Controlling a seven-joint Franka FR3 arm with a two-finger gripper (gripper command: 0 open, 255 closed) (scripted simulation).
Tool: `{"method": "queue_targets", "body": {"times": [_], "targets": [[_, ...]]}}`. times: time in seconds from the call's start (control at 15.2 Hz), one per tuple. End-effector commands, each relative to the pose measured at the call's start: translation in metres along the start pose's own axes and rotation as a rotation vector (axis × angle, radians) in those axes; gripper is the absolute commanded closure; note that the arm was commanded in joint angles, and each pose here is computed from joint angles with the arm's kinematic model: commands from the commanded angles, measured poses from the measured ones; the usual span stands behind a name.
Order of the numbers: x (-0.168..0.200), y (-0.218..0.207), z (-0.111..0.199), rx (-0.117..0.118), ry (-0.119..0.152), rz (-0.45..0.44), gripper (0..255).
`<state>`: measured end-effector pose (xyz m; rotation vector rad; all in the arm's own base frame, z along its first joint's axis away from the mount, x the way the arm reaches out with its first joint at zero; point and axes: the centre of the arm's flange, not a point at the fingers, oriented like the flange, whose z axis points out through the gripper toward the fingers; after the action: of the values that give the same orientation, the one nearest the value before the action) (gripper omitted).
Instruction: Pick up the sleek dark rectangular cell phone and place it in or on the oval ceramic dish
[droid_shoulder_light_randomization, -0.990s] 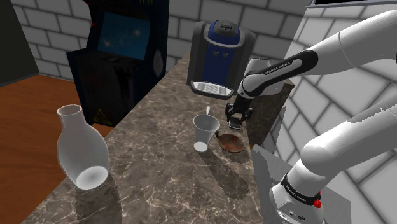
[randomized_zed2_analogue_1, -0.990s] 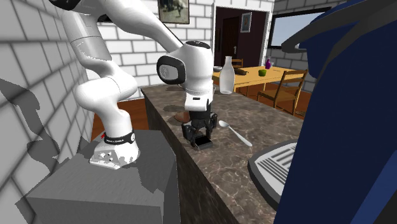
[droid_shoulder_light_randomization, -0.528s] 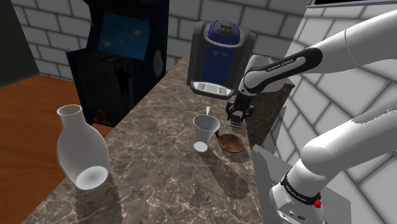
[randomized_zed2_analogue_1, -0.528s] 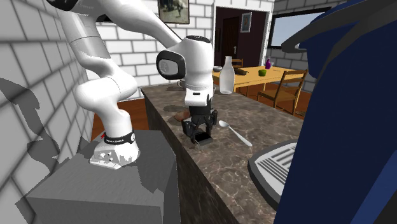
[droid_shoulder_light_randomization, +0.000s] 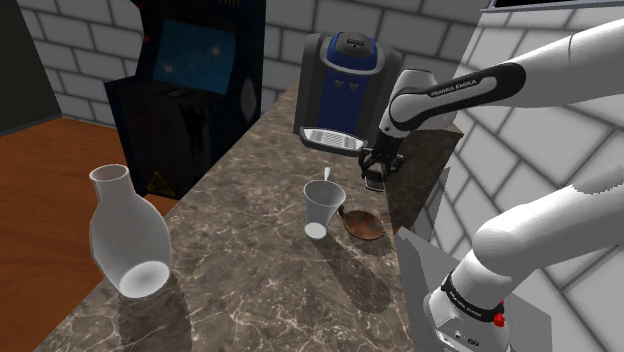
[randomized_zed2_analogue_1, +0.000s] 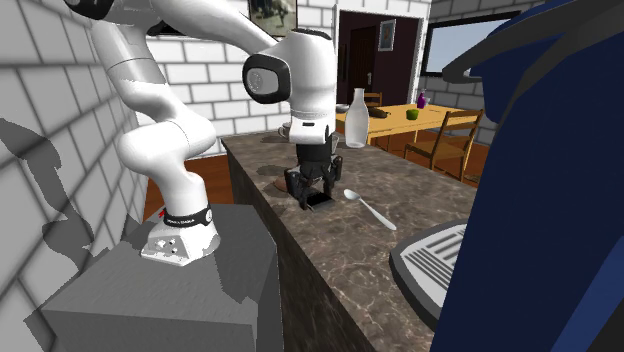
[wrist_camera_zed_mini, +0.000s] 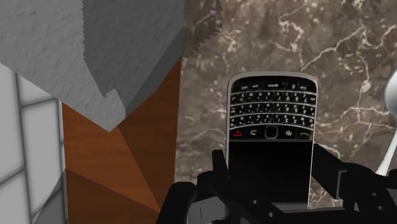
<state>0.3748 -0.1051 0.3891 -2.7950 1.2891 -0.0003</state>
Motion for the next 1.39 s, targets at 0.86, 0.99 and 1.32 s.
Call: {"method": "queue_targets", "body": {"times": [0.86,0.99,1.32], "targets": [[-0.026,-0.013,-0.064,0.0,-0.001,0.0,255],[-0.051,-0.022,-0.064,0.0,-0.001,0.0,255],[-0.113,-0.045,-0.063,0.0,-0.001,0.0,255]]}}
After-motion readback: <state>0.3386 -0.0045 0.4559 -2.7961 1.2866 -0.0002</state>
